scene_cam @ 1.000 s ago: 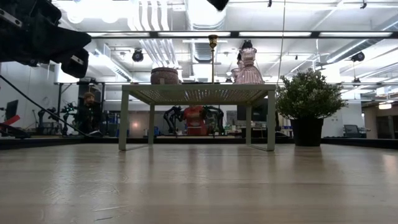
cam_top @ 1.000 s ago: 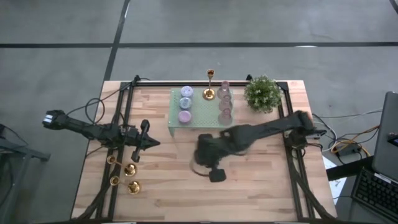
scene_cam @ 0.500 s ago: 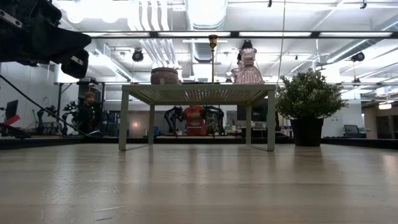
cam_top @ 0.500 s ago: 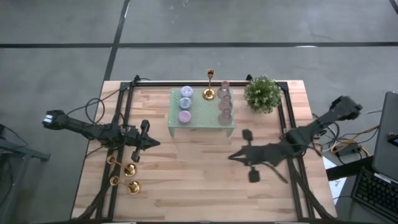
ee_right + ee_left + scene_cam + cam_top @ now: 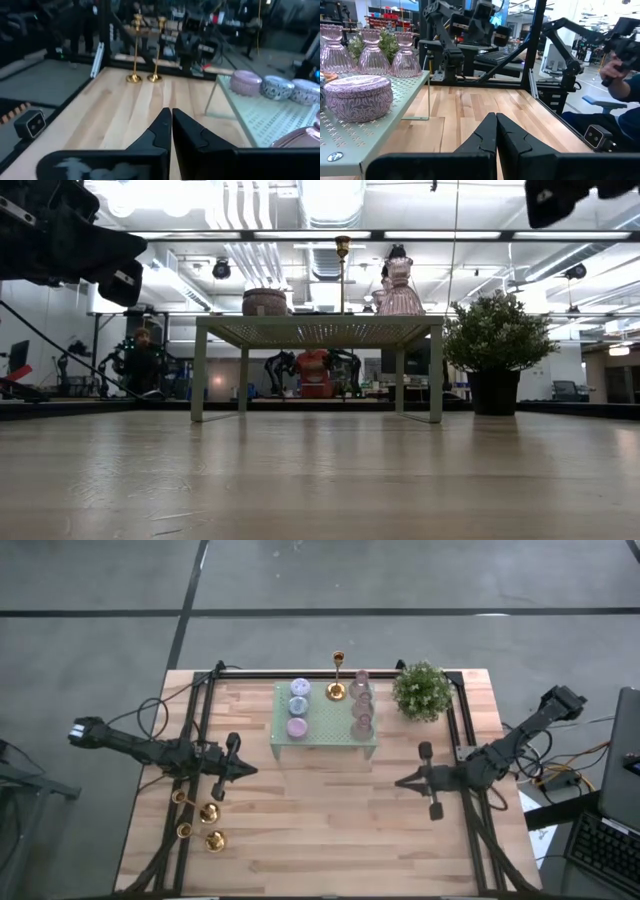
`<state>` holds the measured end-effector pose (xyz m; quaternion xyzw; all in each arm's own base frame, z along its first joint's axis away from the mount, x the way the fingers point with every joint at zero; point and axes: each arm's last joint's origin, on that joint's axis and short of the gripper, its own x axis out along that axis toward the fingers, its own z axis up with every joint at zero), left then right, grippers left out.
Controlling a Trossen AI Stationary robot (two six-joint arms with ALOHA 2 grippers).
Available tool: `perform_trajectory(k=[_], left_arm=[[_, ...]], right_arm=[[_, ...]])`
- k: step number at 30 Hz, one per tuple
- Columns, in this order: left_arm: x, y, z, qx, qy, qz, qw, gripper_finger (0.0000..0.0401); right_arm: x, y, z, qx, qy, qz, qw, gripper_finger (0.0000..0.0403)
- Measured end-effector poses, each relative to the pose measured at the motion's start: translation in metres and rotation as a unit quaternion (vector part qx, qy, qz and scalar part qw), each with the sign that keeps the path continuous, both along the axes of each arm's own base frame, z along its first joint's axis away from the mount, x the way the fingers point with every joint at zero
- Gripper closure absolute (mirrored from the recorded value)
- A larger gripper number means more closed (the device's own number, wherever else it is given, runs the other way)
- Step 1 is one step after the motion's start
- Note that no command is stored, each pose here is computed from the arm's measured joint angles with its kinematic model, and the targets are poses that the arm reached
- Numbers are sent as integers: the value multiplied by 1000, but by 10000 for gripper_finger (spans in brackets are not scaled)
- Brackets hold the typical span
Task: Pick & Place candle stick holders
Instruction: Put the top gold candle holder on the shelf aligned with the other gold candle holder
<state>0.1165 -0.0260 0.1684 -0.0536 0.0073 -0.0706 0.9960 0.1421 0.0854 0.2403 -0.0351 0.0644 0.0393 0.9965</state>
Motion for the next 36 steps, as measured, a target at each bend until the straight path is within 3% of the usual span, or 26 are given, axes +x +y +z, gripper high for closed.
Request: perform_trajectory(k=[7, 23, 36], left_arm=[[0, 0, 0, 0, 0, 0, 1000, 396], [0, 0, 0, 0, 1, 0, 1000, 396], [0, 0, 0, 0, 1, 0, 1000, 396]], right_arm=[[-21, -15, -19, -21, -43, 4, 999, 394], [-48, -34, -67, 23, -70, 19, 997, 394], [-59, -54, -56, 9, -41, -35, 999, 394]])
